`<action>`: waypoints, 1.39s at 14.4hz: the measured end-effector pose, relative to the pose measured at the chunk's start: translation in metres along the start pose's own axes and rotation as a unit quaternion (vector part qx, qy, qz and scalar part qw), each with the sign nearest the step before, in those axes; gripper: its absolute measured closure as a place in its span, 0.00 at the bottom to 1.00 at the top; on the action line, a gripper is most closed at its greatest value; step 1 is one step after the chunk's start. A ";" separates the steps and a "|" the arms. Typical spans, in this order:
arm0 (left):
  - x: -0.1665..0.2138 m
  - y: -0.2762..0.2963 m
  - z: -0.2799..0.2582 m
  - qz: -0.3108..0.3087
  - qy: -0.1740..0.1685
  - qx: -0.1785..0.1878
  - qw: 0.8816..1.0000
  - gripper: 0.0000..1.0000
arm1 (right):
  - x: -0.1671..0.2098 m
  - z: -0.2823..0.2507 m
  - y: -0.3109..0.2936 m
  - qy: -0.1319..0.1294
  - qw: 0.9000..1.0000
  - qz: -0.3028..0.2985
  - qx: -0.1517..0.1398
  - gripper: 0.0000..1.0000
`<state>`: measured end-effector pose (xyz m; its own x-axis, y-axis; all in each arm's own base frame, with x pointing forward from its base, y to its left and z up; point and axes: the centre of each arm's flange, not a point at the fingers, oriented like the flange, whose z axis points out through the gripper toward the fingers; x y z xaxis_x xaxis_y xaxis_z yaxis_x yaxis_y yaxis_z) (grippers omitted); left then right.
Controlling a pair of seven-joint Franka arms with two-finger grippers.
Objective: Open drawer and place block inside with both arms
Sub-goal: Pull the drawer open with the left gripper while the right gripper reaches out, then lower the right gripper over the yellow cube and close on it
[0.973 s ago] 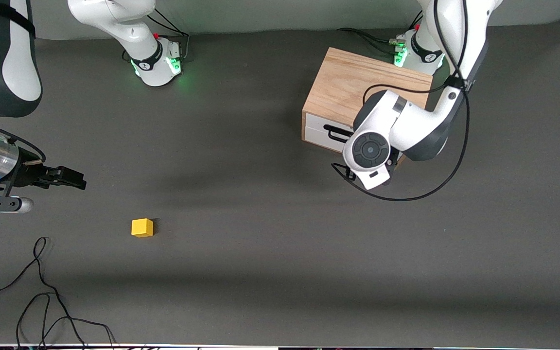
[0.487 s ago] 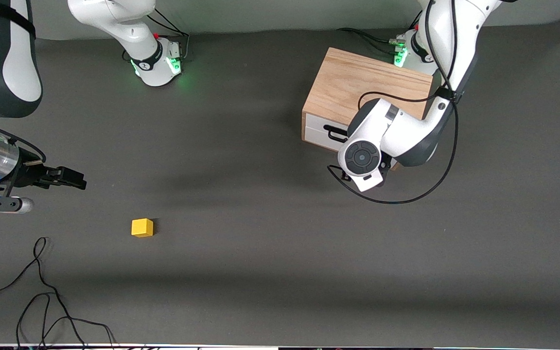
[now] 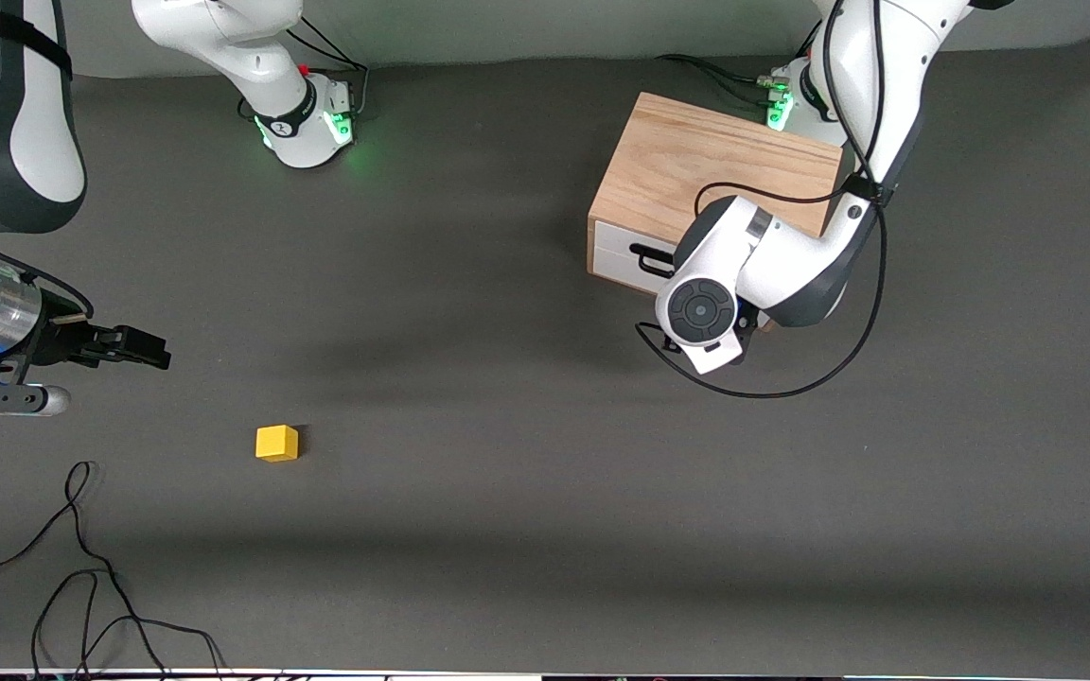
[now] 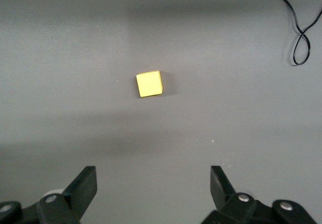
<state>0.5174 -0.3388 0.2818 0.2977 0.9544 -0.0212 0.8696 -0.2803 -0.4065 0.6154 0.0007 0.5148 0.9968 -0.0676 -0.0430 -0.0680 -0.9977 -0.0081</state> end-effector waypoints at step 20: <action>0.001 0.068 -0.046 0.009 -0.016 -0.155 0.988 0.00 | 0.063 0.142 -0.006 0.009 0.999 -0.030 -0.024 0.00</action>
<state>0.5954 -0.3621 0.2962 0.3053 0.9506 -0.0571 0.9449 -0.3098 -0.1061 0.6730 0.0042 0.3698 0.9996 -0.0083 -0.0267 -0.0073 -0.9993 0.0374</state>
